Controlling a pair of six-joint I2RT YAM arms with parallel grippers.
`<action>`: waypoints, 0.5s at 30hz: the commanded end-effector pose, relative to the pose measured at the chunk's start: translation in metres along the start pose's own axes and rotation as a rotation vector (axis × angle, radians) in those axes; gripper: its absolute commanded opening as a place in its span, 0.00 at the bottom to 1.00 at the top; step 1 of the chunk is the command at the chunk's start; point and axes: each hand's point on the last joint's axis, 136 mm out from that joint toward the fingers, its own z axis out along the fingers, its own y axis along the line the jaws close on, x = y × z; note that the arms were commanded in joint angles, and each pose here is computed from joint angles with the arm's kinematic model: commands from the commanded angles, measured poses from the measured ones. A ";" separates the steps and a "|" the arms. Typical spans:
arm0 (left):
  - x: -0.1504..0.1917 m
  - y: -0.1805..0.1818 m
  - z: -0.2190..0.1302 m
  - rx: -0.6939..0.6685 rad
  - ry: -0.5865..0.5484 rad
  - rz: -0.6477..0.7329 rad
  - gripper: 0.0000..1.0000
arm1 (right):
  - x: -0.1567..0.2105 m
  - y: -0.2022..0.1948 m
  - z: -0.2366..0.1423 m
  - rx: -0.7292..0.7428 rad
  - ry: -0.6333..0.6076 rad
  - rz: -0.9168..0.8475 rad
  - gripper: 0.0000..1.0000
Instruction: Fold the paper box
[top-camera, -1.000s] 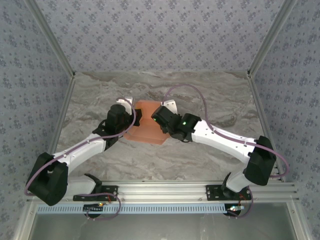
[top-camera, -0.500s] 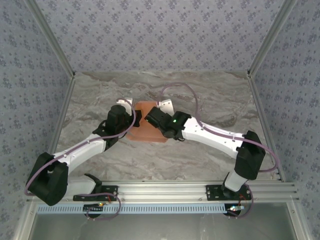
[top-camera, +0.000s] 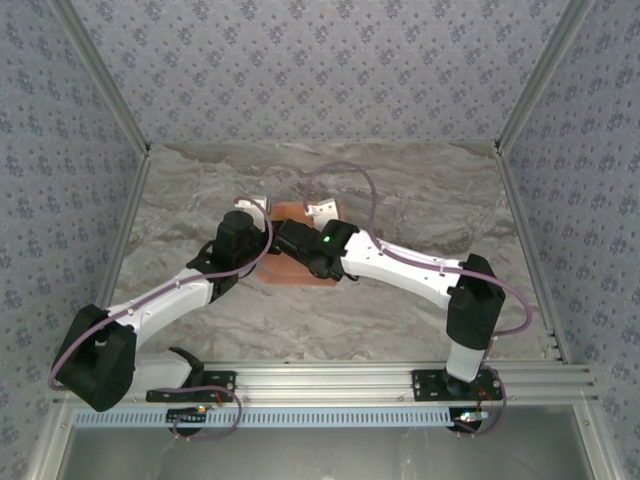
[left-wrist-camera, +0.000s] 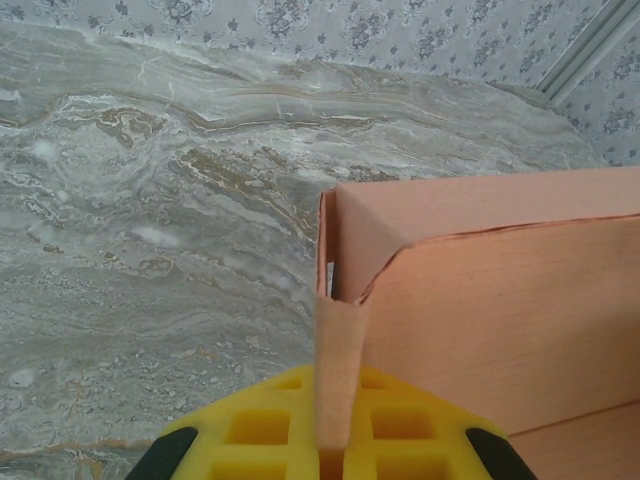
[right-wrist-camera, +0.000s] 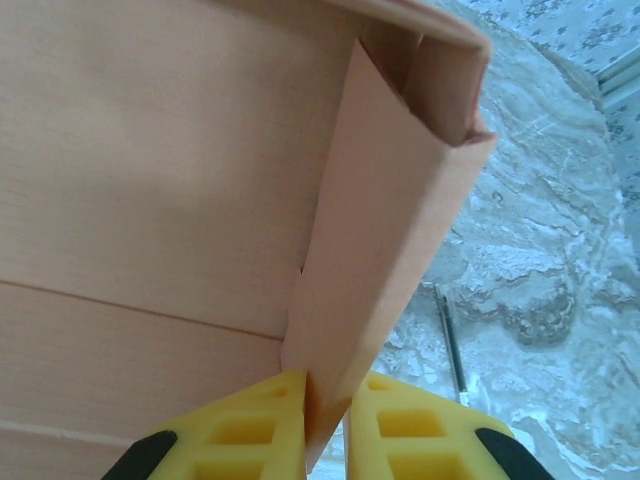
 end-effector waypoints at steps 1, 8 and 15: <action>-0.017 -0.012 -0.005 0.032 -0.050 0.011 0.03 | -0.003 -0.017 0.000 0.120 -0.014 -0.062 0.15; -0.015 -0.010 -0.004 0.017 -0.047 0.018 0.03 | -0.012 -0.007 -0.009 -0.028 -0.050 0.011 0.17; -0.012 -0.007 -0.002 0.004 -0.038 0.019 0.03 | -0.024 -0.004 -0.025 -0.262 -0.094 0.160 0.29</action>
